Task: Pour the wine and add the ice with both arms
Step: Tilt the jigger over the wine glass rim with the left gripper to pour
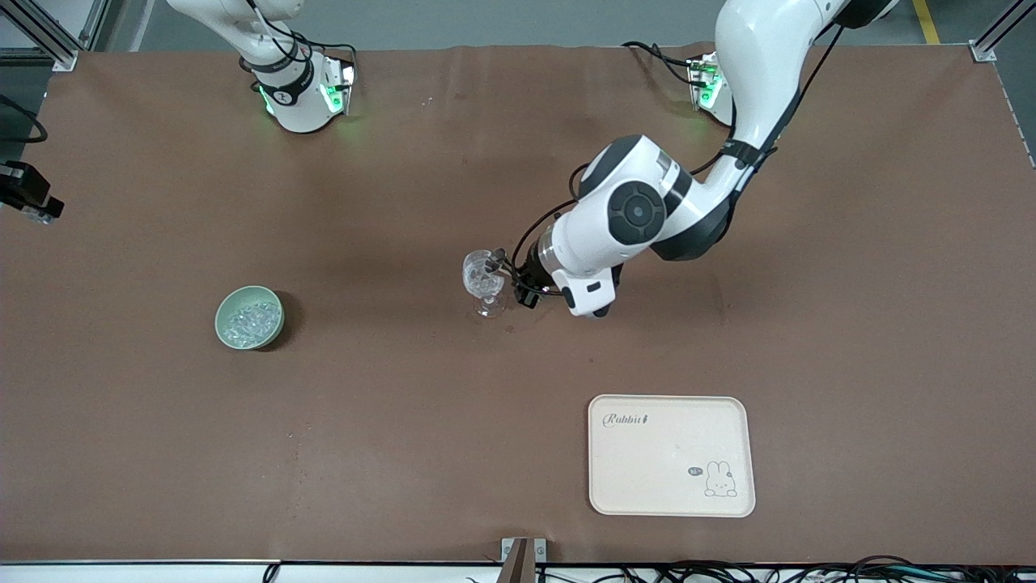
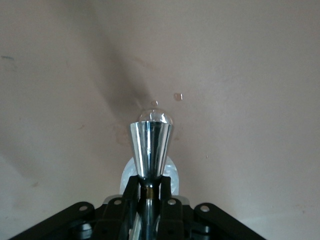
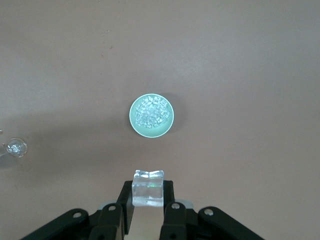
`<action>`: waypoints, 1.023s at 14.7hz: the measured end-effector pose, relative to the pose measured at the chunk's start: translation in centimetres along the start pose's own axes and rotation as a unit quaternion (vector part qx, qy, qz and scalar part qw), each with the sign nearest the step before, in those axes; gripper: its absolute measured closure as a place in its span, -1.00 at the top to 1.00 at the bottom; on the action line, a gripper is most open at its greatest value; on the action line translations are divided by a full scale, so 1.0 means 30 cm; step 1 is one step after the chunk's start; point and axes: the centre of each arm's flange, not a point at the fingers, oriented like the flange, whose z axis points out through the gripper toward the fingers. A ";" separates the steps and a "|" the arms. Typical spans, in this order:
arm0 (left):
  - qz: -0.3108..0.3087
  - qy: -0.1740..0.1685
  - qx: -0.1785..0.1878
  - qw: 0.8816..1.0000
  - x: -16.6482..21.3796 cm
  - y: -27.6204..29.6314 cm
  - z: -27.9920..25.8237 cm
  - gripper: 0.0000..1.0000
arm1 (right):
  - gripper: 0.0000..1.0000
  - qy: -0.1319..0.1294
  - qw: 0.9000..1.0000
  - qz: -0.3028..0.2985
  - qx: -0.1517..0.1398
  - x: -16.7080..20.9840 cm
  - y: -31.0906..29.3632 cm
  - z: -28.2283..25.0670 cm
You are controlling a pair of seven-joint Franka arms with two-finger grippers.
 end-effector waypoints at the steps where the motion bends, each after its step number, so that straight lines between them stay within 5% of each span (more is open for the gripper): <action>1: 0.003 0.015 -0.003 1.000 -0.012 -0.004 0.005 -0.58 | -0.45 0.000 1.000 0.000 0.000 0.000 0.000 0.000; 15: 0.064 0.132 -0.041 0.988 -0.140 -0.052 0.048 -0.58 | -0.45 0.000 1.000 0.000 0.000 0.000 0.000 0.000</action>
